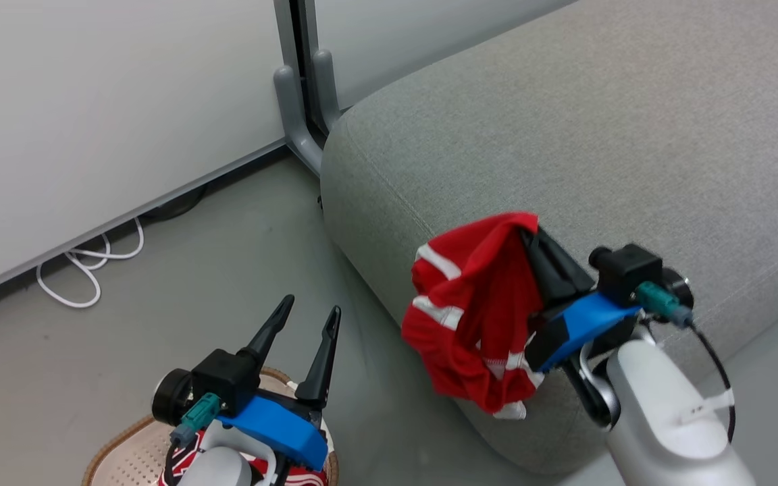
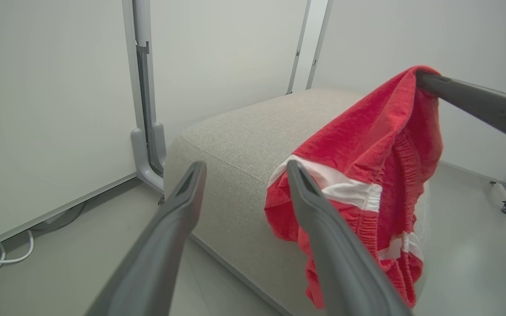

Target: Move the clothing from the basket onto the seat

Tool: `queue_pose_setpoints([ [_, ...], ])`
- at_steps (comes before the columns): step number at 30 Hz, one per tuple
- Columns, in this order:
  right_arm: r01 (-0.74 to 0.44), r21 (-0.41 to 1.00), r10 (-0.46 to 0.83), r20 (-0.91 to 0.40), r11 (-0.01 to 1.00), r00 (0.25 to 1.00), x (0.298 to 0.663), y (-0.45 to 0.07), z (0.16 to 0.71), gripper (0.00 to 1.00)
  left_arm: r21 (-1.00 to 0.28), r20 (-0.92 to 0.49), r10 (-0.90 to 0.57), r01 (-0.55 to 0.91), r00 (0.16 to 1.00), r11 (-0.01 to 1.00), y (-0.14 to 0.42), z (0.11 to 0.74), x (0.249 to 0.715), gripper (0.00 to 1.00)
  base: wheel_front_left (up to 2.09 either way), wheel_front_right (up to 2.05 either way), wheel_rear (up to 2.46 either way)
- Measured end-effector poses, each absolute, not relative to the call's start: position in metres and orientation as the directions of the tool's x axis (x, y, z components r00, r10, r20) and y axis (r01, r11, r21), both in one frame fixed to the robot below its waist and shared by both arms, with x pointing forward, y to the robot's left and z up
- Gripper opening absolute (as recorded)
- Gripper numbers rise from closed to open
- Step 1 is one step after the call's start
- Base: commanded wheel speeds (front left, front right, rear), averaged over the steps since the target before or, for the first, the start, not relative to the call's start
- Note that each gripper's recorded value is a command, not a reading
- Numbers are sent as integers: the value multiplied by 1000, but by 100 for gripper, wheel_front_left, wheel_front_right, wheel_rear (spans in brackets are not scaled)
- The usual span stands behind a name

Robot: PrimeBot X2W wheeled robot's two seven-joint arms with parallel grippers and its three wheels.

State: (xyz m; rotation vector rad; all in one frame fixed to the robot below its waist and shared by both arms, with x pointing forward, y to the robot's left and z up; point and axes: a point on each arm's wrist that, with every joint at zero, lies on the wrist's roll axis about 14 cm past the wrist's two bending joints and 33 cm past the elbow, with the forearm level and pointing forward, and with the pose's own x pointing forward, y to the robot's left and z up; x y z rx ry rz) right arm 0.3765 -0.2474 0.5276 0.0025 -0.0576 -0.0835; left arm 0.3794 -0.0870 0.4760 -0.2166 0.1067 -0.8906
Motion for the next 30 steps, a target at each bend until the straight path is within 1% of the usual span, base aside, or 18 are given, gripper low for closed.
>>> queue_pose_setpoints([
  [5, 118, -36, -113, 104, 992, 988, 411, -268, 561, 0, -229, 2, -780, 759, 626, 609, -85, 470, 395, 100, 0, 0, 0],
  [8, 160, -56, -150, 145, 986, 978, 435, -287, 585, 0, -226, -2, -778, 758, 628, 612, -82, 462, 408, 100, 0, 0, 0],
  [13, 257, -77, -234, 229, 963, 945, 470, -332, 626, 0, -218, -9, -780, 760, 625, 612, -78, 446, 432, 100, 0, 0, 0],
  [19, 387, -83, -354, 263, 919, 897, 500, -390, 649, 0, -217, -4, -780, 761, 626, 612, -73, 425, 461, 100, 0, 0, 0],
  [23, 455, -85, -424, 244, 887, 872, 514, -420, 635, 0, -216, -1, -777, 759, 630, 615, -69, 409, 479, 100, 0, 0, 0],
  [30, 506, -119, -499, 84, 854, 862, 528, -444, 551, 0, -230, -27, -776, 752, 630, 618, -61, 376, 492, 100, 0, 0, 0],
])
